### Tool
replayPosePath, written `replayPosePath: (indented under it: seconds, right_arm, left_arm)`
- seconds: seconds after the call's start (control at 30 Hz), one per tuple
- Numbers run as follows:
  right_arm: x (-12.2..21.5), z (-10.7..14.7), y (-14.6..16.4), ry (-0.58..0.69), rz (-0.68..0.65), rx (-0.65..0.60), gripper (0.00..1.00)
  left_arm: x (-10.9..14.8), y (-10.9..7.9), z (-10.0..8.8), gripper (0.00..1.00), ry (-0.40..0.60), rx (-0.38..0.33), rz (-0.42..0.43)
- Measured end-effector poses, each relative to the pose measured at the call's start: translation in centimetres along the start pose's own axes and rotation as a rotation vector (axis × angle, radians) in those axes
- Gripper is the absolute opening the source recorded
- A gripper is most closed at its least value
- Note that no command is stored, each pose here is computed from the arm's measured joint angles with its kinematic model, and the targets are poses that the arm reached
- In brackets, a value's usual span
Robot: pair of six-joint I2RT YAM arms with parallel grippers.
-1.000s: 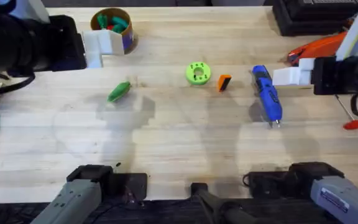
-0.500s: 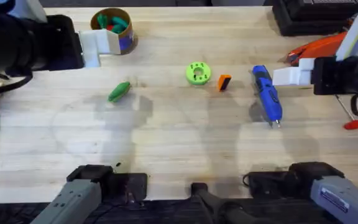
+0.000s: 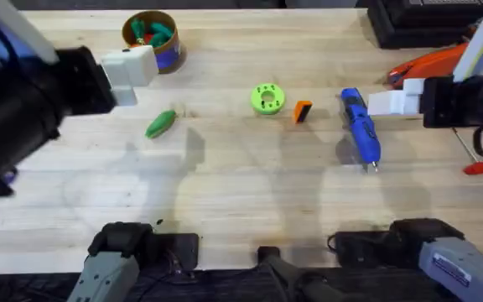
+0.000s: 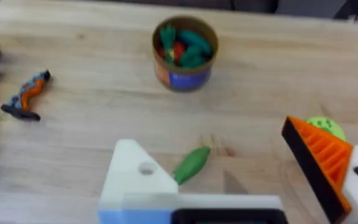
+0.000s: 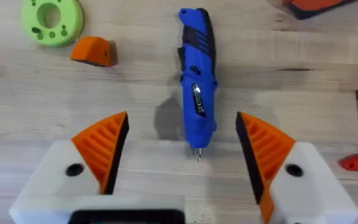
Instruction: Pick up the gripper from the table and insert it into the empty holder that is missing its gripper. Then pick up a screw, insert it into the mounting hole, and use the screwdriver to tighten it. Finally, clean up the table by picking up the vegetable and placing it into the bucket.
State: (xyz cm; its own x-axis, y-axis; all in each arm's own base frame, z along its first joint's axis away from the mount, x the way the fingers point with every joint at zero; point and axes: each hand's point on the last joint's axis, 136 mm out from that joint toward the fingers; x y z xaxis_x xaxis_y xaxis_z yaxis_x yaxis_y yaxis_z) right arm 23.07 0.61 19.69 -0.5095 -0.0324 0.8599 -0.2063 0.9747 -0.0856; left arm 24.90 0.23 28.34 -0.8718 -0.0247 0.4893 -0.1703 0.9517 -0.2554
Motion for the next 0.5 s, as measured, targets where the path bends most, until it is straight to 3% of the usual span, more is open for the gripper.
replayPosePath:
  seconds: [0.3, 0.5]
  right_arm:
    - [0.0, 0.0, 0.0, 0.0, 0.0, 0.0, 0.991]
    - [0.0, 0.0, 0.0, 0.0, 0.0, 0.0, 0.991]
  left_arm:
    - [0.0, -0.2, 0.6, 0.985, -0.257, 0.008, 0.107]
    - [-0.8, -0.2, 2.2, 0.985, -0.347, 0.005, 0.167]
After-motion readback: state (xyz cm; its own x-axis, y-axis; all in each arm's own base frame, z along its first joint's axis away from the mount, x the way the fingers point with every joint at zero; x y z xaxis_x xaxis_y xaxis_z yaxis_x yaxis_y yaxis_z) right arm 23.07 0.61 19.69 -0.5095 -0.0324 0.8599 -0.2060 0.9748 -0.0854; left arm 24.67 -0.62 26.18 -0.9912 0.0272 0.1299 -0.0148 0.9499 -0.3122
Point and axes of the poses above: each hand's point on the last joint's axis, 136 mm out from that joint toward the fingers, its own x axis back along the fingers, its own y axis along the line the jaws close on, z = x × y, and after that the axes turned 13 degrees about x, right-handed
